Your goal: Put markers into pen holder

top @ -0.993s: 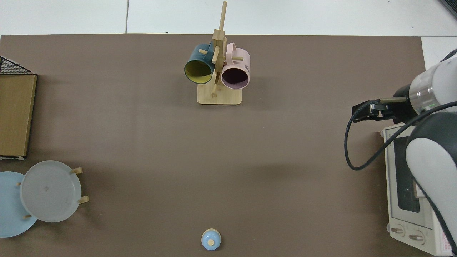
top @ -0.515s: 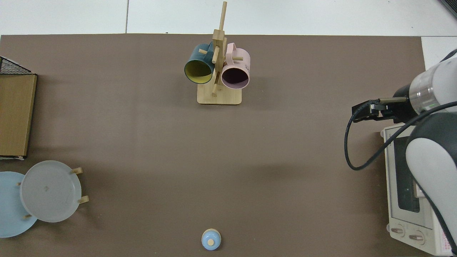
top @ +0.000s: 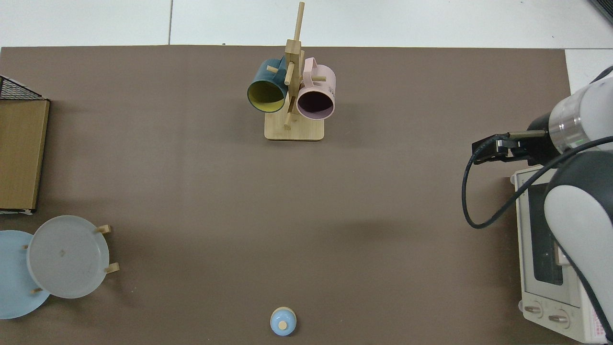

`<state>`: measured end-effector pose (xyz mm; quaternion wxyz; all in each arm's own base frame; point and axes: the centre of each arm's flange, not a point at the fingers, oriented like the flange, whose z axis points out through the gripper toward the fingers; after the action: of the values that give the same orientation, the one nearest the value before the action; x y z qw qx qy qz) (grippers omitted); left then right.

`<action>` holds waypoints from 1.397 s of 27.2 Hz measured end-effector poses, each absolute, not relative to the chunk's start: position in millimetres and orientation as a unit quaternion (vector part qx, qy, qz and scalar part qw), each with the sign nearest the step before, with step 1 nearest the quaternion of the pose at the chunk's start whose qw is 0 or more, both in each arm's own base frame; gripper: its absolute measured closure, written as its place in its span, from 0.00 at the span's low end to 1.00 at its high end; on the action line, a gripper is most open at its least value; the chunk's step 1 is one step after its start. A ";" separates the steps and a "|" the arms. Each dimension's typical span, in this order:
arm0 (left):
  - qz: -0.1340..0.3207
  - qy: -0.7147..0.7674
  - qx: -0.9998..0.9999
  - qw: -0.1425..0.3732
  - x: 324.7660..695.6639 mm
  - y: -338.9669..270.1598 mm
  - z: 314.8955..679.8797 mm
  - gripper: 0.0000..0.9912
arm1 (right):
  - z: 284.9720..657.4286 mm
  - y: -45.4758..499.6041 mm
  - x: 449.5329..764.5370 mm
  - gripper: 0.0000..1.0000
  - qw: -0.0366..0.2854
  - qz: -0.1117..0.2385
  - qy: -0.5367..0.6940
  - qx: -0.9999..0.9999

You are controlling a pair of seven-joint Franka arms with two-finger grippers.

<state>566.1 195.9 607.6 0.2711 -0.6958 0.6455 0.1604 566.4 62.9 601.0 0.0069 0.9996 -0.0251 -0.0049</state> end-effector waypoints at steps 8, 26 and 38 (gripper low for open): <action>0.098 0.626 -0.746 0.204 549.5 152.1 636.8 0.00 | 601.0 62.9 566.4 0.00 0.007 -0.005 -0.025 1.000; 0.019 0.258 -0.966 0.004 521.5 56.6 642.0 0.00 | 601.0 62.9 566.4 0.00 0.007 -0.005 -0.025 1.000; 0.012 0.183 -0.983 -0.010 524.5 -15.7 646.9 0.00 | 601.0 62.9 566.4 0.00 0.007 -0.005 -0.025 1.000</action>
<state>524.5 -15.7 646.9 -0.0105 -0.9829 0.1833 0.0119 566.4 62.9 601.0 0.0069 0.9996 -0.0251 -0.0049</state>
